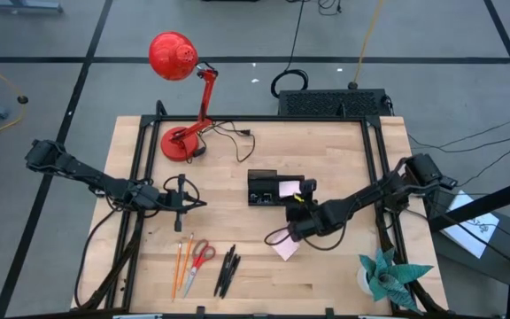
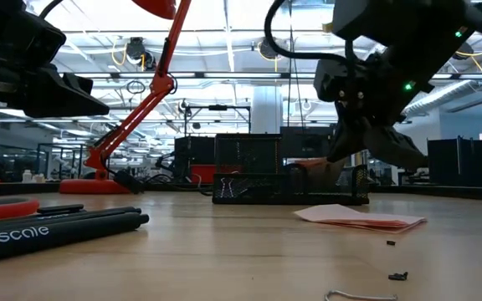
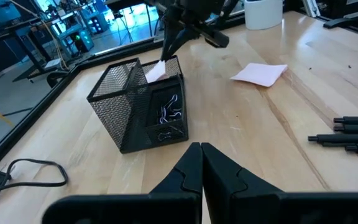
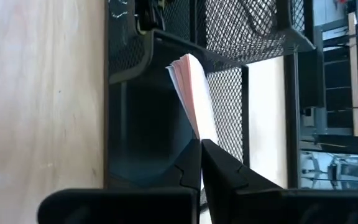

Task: Pick and place office supplies into organizer
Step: Put the pink sticky notes into the black desk organizer

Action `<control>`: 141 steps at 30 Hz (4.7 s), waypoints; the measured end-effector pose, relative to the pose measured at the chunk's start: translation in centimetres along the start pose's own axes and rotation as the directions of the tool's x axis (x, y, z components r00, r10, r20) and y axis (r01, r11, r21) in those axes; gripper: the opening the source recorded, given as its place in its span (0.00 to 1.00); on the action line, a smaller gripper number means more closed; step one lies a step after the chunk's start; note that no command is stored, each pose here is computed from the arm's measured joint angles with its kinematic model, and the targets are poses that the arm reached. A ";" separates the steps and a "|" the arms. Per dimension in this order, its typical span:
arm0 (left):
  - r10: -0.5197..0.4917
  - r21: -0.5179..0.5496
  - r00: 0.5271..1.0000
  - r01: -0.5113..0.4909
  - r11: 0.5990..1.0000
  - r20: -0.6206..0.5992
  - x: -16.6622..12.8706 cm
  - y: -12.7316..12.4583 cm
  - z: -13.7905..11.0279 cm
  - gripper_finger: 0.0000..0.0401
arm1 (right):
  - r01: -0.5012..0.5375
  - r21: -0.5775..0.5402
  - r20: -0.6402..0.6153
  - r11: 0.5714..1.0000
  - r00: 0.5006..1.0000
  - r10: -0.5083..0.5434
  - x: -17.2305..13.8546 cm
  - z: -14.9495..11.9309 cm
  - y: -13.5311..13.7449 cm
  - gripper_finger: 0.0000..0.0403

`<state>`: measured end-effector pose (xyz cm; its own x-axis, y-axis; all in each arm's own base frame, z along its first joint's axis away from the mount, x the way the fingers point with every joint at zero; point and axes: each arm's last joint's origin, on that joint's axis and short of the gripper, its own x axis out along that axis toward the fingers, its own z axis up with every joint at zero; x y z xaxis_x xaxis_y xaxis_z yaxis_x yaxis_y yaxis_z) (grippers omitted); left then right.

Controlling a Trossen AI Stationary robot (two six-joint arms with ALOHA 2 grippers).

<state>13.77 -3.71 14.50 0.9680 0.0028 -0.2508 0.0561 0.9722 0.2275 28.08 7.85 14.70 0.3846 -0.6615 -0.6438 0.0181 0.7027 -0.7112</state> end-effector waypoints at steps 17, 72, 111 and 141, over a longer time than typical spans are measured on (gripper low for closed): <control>0.001 0.003 1.000 -0.001 1.000 -0.001 0.0 0.0 0.0 0.01 | -0.147 0.034 0.014 0.989 0.989 0.147 0.6 0.0 0.4 0.12; 0.003 0.037 1.000 -0.003 0.999 -0.006 0.0 0.0 -0.1 0.01 | -0.811 -0.152 0.232 0.564 0.526 0.818 2.2 4.4 -1.6 0.31; 0.003 0.040 1.000 -0.002 0.999 -0.013 0.0 0.0 -0.1 0.01 | -0.854 -0.181 0.149 0.488 0.467 0.872 3.7 3.9 0.5 0.31; 0.007 0.044 1.000 -0.006 0.999 -0.026 0.0 0.0 -0.3 0.01 | -0.748 -0.198 0.182 0.634 0.608 0.773 -0.1 4.6 -2.9 0.00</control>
<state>13.71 -3.62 14.27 0.9618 0.0159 -0.2734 0.0610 0.9608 0.2705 32.27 7.04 18.12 0.4155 0.1891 -0.8897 -0.4586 0.8883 -0.0254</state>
